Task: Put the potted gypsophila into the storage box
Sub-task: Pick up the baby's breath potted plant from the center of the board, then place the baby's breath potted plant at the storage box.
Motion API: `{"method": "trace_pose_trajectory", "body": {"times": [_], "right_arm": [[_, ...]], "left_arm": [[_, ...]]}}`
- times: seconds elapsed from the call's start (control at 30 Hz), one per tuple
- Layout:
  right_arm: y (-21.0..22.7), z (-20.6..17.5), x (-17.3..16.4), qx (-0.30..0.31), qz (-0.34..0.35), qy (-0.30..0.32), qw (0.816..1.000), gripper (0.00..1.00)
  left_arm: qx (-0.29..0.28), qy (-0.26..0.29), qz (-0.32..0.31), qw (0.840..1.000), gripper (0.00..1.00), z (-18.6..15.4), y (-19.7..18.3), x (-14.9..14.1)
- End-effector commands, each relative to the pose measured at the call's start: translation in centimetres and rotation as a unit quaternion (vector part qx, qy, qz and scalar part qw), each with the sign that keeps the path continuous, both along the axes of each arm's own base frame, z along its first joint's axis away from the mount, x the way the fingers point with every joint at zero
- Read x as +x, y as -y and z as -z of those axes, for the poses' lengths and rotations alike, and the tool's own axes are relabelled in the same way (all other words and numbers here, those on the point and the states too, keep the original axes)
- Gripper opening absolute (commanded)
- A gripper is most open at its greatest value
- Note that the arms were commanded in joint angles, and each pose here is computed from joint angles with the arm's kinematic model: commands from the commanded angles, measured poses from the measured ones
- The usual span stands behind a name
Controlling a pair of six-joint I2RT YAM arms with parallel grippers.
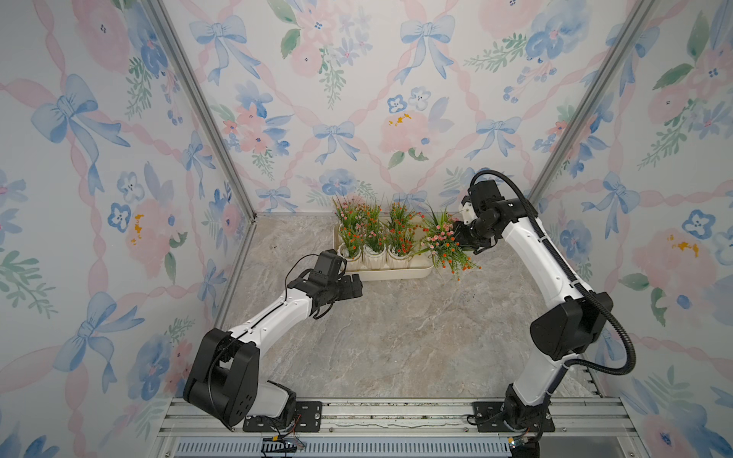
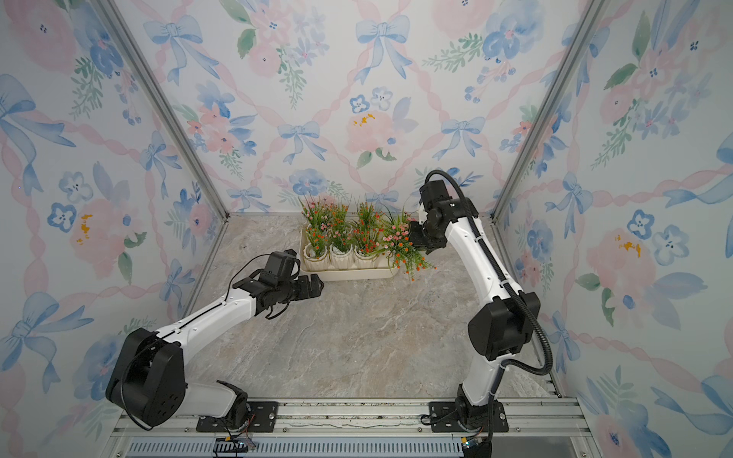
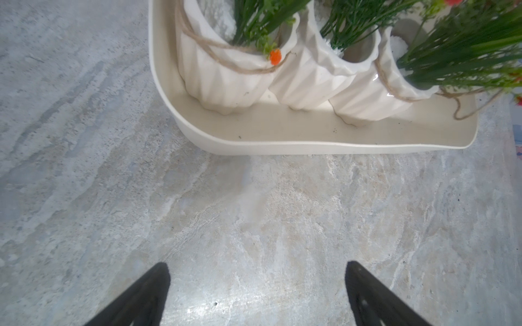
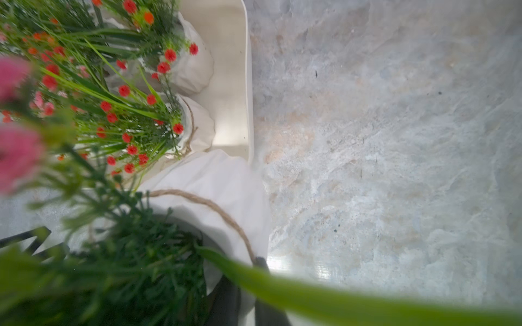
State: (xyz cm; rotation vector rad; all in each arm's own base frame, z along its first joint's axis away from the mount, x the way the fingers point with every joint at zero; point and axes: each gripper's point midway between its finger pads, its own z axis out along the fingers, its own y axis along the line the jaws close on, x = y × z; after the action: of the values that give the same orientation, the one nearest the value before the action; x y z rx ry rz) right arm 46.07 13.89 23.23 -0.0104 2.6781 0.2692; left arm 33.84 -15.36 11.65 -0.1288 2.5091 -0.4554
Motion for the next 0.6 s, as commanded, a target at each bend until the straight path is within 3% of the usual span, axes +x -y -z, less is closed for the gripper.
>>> {"method": "trace_pose_trajectory", "body": {"times": [0.0,0.3,0.57], "right_arm": [[-0.1,1.2,1.9,0.001,0.010,-0.015,1.000,0.00],[-0.2,2.7,7.7,0.043,0.053,0.012,0.998,0.00],[-1.4,5.0,9.9,0.074,0.067,0.017,0.995,0.00]], "left_arm": [[-0.004,0.017,0.004,1.000,0.98,-1.2,-0.3,0.2],[-0.004,0.016,-0.004,1.000,0.98,-1.1,-1.2,0.3],[-0.002,0.008,-0.010,1.000,0.98,-0.5,-1.5,0.8]]}}
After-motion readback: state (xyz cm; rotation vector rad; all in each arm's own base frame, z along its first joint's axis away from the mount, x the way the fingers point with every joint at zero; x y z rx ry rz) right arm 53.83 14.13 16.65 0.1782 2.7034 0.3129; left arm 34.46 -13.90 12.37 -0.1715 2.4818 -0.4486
